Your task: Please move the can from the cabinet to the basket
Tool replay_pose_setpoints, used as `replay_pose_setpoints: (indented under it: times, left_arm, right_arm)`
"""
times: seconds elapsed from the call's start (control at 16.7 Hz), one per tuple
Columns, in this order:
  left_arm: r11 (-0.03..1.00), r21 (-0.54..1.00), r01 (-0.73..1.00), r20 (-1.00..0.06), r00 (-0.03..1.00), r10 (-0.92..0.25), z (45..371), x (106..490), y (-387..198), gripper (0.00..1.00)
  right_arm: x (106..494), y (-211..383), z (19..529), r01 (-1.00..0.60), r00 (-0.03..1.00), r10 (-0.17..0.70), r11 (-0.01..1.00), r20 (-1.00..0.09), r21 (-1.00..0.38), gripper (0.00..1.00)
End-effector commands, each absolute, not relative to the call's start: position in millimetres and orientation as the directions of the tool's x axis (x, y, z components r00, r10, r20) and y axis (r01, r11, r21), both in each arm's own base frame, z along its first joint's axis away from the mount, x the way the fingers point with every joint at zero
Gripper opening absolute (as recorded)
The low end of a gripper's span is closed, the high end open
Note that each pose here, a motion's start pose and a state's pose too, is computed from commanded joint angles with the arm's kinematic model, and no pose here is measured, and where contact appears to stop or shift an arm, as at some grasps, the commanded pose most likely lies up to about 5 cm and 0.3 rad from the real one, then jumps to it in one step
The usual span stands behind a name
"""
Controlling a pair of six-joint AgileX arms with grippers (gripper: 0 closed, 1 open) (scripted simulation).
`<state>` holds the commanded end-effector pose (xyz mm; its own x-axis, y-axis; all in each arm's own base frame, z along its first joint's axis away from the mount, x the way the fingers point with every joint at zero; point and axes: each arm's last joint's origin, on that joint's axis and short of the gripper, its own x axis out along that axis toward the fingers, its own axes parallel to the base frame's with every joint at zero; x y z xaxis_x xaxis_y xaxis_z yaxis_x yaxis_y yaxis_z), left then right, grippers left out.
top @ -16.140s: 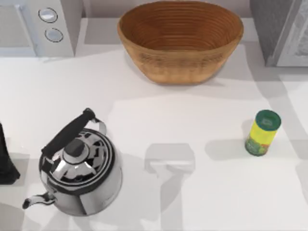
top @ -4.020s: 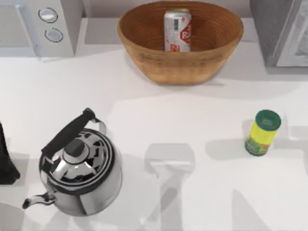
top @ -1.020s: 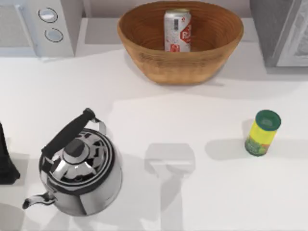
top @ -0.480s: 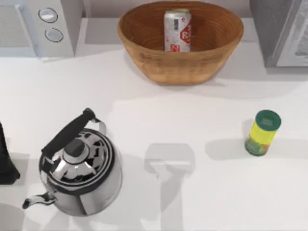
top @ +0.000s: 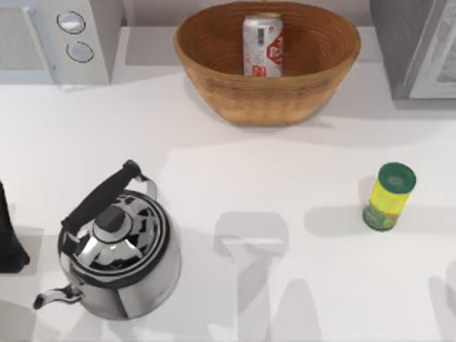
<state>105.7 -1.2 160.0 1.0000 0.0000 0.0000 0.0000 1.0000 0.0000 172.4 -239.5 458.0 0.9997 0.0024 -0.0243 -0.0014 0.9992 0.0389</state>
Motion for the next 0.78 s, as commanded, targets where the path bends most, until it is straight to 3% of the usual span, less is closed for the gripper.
replay_pose_setpoints:
  times: [0.3, 0.78]
  left_arm:
    - [1.0, 0.0, 0.0, 0.0, 1.0, 0.0, 160, 106, -1, 1.0]
    - [1.0, 0.0, 0.0, 0.0, 1.0, 0.0, 160, 106, -1, 1.0]
  right_arm:
    - [155, -201, 508, -0.003, 1.0, 0.003, 1.0, -0.005, 0.005, 1.0]
    - [160, -197, 511, -0.001, 1.0, 0.001, 1.0, 0.0, -0.002, 1.0]
